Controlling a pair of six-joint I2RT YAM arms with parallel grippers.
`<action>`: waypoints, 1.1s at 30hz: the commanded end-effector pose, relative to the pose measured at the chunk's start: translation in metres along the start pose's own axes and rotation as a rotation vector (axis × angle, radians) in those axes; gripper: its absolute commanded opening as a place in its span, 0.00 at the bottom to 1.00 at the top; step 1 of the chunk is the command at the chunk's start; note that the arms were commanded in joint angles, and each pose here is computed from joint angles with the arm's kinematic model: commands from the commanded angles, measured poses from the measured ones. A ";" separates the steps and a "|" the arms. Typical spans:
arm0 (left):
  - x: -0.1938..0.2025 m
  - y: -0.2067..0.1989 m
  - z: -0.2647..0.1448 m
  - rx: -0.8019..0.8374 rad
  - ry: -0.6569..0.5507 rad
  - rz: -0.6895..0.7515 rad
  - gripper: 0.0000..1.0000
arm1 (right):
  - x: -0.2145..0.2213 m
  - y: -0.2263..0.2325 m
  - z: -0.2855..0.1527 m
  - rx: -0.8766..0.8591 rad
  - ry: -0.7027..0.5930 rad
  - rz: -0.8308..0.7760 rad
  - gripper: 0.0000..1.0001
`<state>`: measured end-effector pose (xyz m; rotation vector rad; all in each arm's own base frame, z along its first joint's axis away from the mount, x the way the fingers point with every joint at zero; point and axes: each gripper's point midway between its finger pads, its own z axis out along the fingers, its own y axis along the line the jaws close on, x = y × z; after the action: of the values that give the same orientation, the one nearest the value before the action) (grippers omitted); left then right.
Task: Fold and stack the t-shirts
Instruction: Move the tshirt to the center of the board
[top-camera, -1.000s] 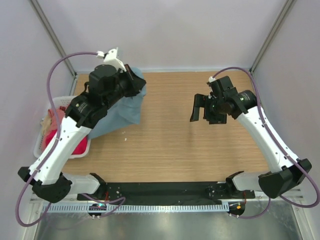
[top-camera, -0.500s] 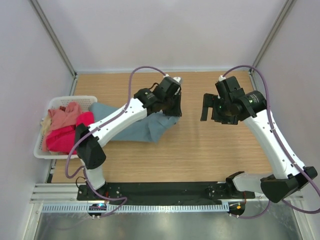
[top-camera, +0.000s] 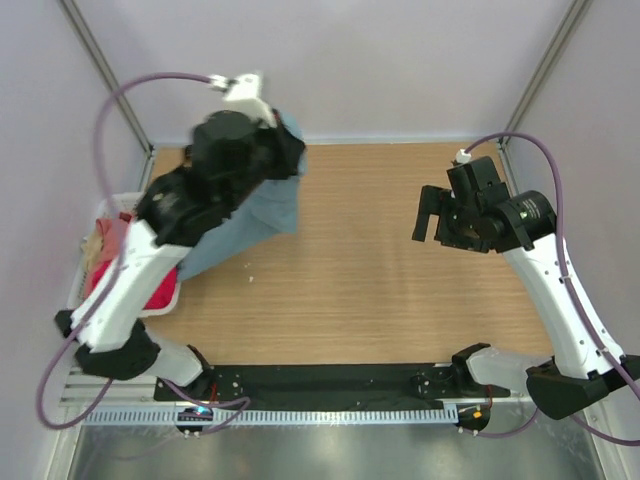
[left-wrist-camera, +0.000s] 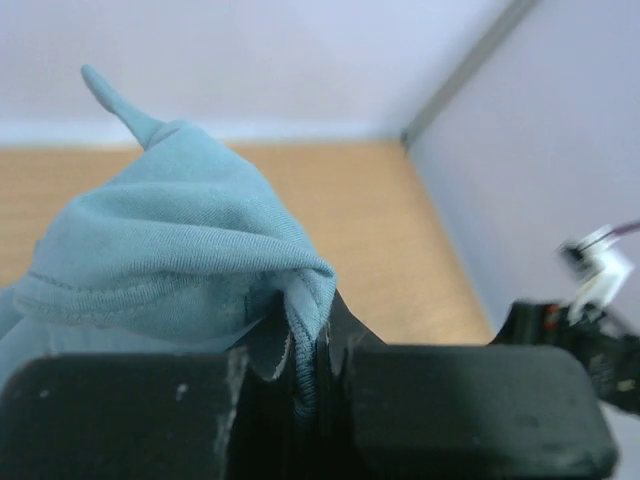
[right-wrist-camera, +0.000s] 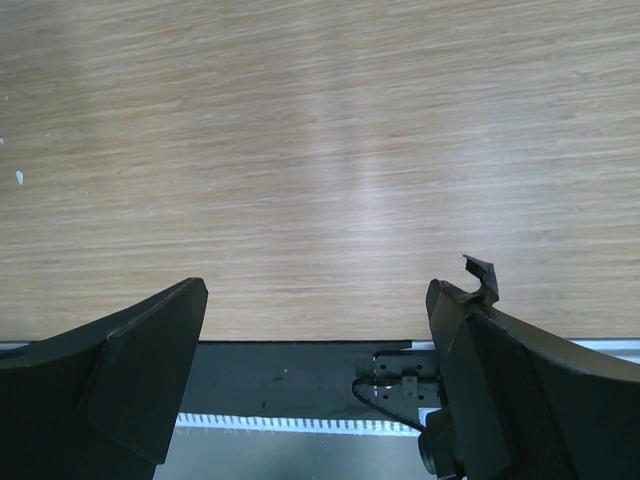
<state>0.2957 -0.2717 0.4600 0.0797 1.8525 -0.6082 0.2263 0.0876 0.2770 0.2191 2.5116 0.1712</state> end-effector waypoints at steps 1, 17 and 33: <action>-0.102 0.018 -0.080 -0.009 -0.341 -0.066 0.00 | -0.004 0.009 0.001 -0.049 -0.015 0.007 1.00; -0.120 -0.038 -0.098 0.264 -0.307 -0.183 0.00 | 0.000 0.024 0.013 -0.112 0.012 0.012 1.00; 0.098 -0.014 -0.008 0.154 0.334 0.021 1.00 | -0.007 0.012 0.014 -0.030 0.015 -0.039 1.00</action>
<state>0.2623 -0.3472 0.2877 0.3902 2.3836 -0.6846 0.2373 0.0976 0.2663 0.1868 2.5492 0.1860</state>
